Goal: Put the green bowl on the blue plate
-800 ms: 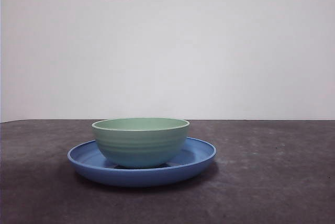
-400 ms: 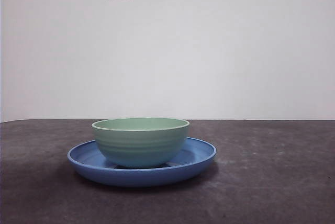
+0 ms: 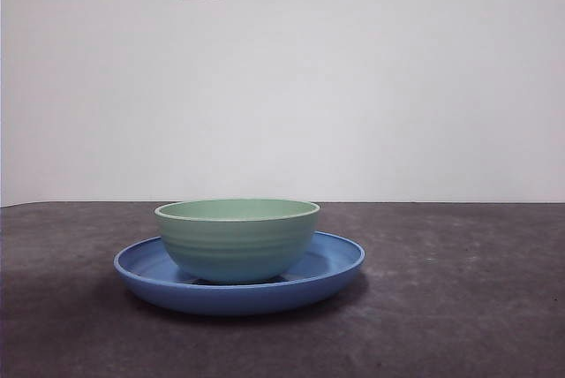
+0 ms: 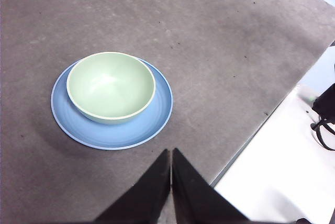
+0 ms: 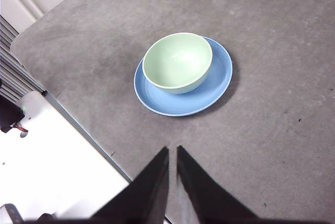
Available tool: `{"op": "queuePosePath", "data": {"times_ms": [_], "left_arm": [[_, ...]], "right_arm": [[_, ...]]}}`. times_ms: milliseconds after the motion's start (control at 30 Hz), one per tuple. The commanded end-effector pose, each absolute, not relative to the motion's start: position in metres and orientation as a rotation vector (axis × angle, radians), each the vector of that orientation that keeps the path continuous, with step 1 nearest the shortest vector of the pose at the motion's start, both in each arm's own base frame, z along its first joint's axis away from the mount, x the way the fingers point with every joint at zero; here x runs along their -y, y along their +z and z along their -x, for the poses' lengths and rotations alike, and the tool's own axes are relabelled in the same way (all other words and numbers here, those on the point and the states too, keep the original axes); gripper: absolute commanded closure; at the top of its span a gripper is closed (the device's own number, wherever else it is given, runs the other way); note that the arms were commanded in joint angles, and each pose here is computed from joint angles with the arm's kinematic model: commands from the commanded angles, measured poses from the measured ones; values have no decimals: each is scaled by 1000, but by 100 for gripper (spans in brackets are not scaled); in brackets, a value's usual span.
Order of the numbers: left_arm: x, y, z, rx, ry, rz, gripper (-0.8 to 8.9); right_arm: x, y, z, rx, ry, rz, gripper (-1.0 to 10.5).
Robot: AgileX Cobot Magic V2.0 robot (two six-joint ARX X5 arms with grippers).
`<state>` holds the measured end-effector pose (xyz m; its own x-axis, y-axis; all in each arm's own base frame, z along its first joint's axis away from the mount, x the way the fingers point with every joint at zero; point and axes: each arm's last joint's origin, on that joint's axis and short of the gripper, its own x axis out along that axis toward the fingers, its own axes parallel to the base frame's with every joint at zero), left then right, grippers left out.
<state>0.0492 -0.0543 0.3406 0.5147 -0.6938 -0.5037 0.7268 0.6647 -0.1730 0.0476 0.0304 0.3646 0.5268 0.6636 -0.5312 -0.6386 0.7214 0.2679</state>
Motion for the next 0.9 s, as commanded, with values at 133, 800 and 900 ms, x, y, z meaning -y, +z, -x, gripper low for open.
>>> {"op": "queuePosePath", "data": {"times_ms": [133,800,900], "left_arm": [[54,344,-48,-563,-862,-55,807],[18,313,-74,-358,-324,-80,807],[13,288,-80,-258,-244,-54,807]], "right_arm": [[-30,370,-47,-623,794,-30,924],[-30,370,-47,-623,794,-30,924],[-30,370,-47,-623,794,-30,924]]}}
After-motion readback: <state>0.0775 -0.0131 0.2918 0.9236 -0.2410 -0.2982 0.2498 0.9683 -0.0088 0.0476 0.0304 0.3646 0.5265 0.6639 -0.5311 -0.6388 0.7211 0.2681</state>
